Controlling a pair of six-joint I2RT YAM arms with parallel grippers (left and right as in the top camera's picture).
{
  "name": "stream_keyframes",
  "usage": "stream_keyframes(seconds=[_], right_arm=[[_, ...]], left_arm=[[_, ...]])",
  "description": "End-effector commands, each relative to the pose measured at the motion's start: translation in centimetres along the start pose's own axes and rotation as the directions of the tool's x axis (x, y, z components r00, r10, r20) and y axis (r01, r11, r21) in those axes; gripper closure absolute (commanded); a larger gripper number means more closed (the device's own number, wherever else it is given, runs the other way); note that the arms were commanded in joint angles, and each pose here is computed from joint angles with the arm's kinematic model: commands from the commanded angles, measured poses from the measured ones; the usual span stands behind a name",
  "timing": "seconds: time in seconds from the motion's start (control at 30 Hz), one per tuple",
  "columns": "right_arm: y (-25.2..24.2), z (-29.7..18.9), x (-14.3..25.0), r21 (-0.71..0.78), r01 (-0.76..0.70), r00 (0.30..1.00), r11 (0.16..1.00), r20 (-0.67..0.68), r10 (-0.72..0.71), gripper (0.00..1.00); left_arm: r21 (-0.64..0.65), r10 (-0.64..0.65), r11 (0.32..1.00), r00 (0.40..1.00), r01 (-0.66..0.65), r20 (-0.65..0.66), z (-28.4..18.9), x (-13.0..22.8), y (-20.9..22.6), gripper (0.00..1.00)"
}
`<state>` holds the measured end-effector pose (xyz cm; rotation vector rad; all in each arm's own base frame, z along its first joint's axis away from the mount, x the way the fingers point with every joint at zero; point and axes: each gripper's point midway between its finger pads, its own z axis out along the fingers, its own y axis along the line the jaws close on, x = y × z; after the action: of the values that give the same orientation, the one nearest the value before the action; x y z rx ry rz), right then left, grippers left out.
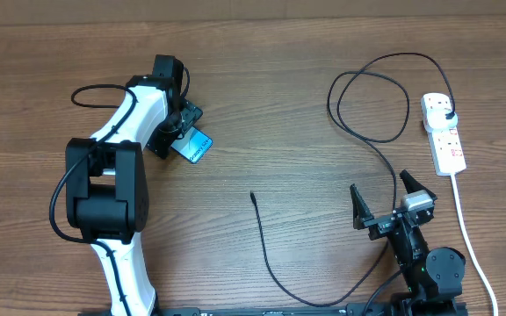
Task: Plug charger to phone and switch on socket
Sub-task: 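Close the left gripper on the phone's bottom edge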
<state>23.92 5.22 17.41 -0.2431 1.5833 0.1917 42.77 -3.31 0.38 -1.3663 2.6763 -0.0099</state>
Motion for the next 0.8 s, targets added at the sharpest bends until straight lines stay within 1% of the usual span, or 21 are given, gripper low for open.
stream_keyframes(seconds=[0.0,0.77], right_arm=[[0.12,0.01,0.1,-0.004,-0.005,1.0,1.0,0.008,0.005,0.0],[0.12,0.01,0.1,-0.004,-0.005,1.0,1.0,0.008,0.005,0.0]], left_arm=[[-0.11,0.011,0.994,1.0,-0.011,0.003,2.27,0.59,2.4,0.0],[-0.103,0.014,0.995,1.0,-0.012,0.018,2.29,0.29,2.17,0.0]])
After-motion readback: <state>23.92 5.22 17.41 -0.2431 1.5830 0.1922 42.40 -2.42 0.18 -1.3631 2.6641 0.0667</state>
